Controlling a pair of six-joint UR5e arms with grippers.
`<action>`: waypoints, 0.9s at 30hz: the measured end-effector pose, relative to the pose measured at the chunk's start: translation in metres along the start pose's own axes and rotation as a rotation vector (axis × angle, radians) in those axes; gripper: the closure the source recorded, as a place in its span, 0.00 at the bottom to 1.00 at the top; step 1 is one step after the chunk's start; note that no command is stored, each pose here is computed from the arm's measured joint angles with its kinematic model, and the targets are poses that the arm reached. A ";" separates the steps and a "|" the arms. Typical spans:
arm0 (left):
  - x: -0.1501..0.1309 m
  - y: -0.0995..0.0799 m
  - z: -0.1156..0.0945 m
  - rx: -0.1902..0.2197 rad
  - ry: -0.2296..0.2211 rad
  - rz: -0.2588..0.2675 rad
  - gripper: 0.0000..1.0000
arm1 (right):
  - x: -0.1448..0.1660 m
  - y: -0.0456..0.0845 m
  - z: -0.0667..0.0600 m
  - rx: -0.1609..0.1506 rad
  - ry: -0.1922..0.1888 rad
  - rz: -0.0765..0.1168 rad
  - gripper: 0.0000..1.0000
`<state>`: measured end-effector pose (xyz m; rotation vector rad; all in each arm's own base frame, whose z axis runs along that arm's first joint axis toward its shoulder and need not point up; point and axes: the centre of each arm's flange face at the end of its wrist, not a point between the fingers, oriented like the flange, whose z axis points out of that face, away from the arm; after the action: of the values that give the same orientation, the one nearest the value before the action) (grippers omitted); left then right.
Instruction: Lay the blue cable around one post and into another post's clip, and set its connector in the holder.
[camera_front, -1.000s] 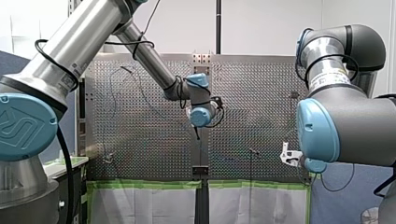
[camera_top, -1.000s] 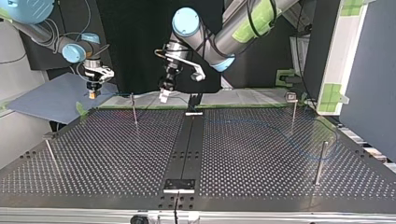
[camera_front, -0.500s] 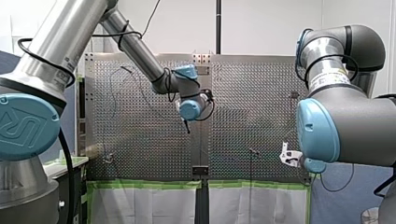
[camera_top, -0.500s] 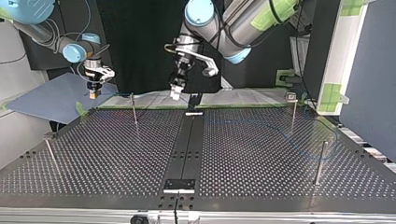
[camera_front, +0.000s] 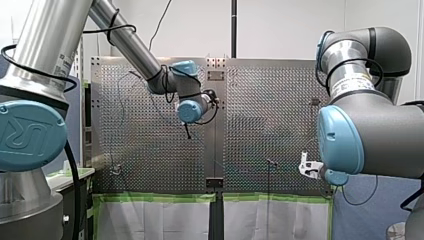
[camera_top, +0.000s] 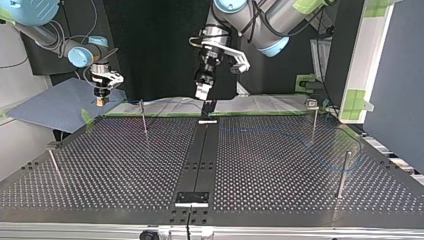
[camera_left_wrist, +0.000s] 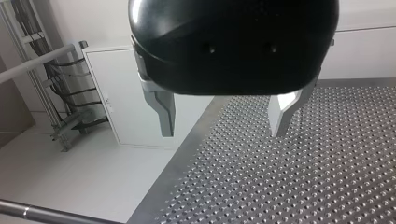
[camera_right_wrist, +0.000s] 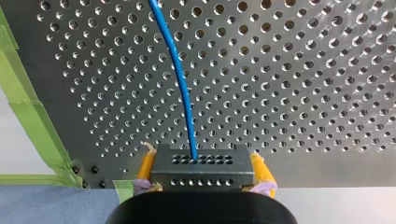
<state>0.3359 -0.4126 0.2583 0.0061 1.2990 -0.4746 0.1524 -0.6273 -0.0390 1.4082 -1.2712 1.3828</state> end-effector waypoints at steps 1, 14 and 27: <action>-0.002 0.001 -0.002 -0.001 0.000 0.001 0.00 | 0.000 0.000 0.000 0.000 0.000 0.000 1.00; 0.024 0.023 -0.041 -0.006 0.065 0.035 0.00 | -0.001 -0.003 0.000 0.005 -0.001 0.000 1.00; 0.095 0.058 -0.105 -0.020 0.201 0.062 0.00 | -0.001 -0.004 0.000 0.007 0.001 0.003 1.00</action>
<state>0.2765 -0.3633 0.1262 0.0790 1.4967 -0.4151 0.1565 -0.6264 -0.0396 1.4102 -1.2697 1.3909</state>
